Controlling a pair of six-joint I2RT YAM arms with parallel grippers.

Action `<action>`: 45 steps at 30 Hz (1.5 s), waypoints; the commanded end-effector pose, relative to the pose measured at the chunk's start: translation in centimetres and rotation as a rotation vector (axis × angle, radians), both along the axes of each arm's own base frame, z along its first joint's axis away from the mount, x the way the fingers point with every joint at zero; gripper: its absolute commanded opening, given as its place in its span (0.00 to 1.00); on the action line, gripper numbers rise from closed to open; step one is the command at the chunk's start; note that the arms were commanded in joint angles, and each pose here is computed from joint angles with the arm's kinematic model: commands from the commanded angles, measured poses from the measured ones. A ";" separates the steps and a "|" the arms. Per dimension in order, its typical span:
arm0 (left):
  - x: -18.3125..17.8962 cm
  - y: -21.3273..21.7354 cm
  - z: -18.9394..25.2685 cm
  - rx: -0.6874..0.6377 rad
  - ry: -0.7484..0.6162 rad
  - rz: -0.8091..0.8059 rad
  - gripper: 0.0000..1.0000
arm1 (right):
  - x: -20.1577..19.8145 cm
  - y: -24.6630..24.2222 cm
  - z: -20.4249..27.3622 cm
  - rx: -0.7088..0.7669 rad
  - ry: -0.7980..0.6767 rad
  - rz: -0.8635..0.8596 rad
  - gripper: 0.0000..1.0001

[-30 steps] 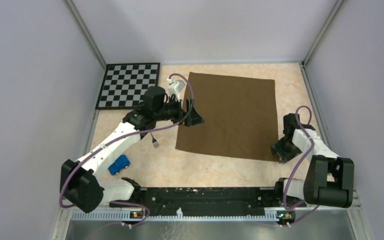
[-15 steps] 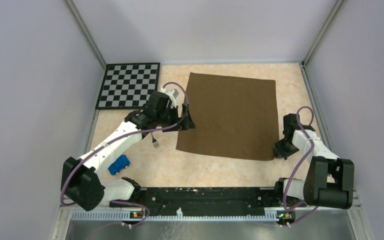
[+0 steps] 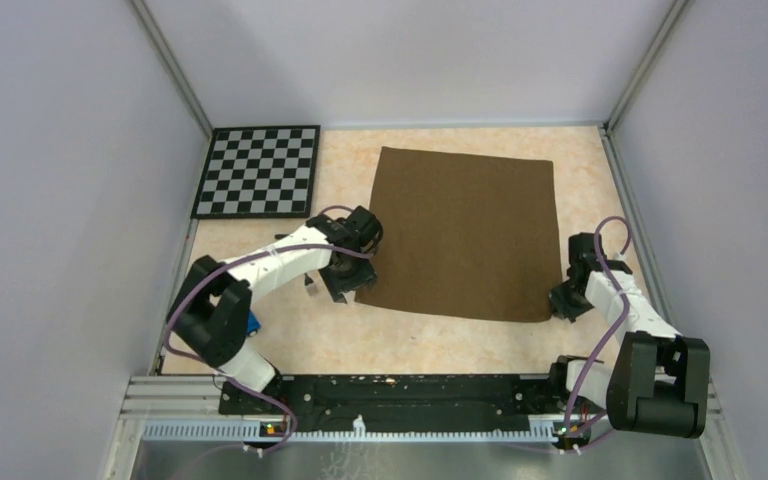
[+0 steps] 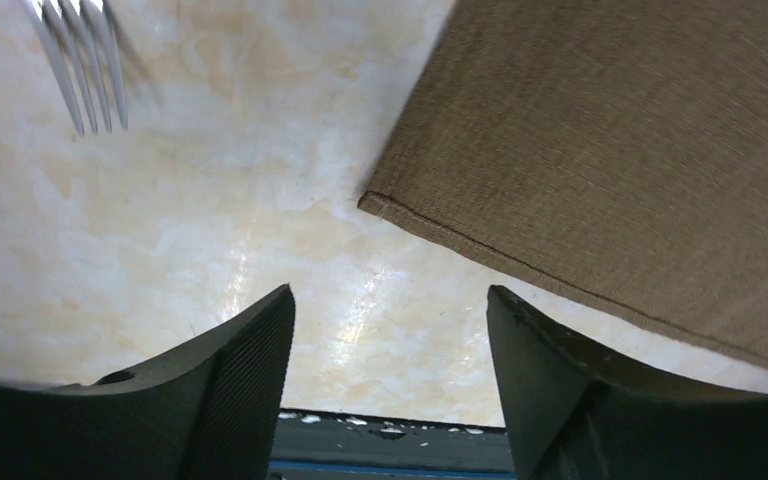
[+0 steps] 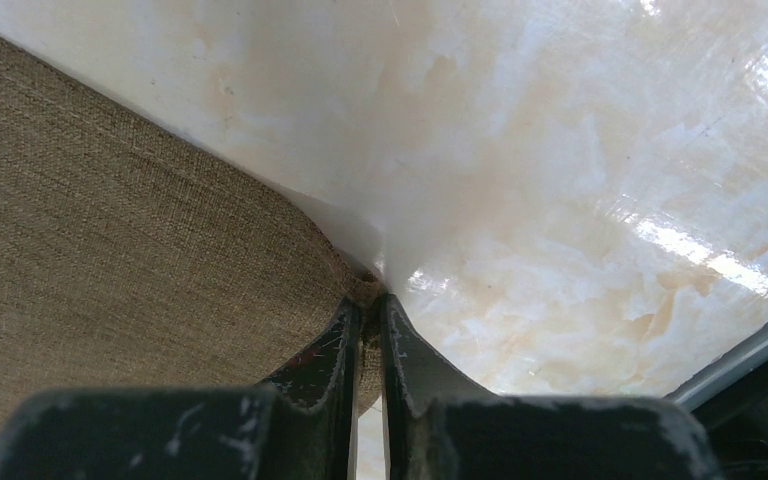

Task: Fold the napkin into a case and place the utensils inside
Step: Pick up the flattened napkin from the center of the board, then flatten the napkin at the center of the board.

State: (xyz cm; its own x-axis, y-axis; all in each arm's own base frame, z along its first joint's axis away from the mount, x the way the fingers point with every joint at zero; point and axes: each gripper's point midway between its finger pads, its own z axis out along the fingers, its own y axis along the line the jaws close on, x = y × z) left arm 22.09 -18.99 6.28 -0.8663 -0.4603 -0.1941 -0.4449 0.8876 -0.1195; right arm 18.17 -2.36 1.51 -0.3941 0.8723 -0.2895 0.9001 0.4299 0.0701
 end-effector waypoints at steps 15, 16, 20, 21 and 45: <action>1.0 -0.7 -3.7 0.095 0.103 0.285 0.59 | 2.1 0.5 0.6 0.020 -0.110 0.062 0.00; 0.8 -0.8 -4.1 0.095 0.115 0.287 0.59 | 2.1 0.4 0.6 0.018 -0.109 0.061 0.00; 0.4 -0.6 -5.5 0.106 0.136 0.304 0.59 | 1.9 0.4 0.6 0.019 -0.109 0.054 0.00; 0.2 -0.5 -5.9 0.111 0.141 0.309 0.58 | 1.8 0.4 0.5 0.019 -0.109 0.051 0.00; 2.8 -4.4 27.2 -0.571 -0.929 -0.395 0.00 | -2.6 5.7 35.8 -0.232 -1.149 0.637 0.00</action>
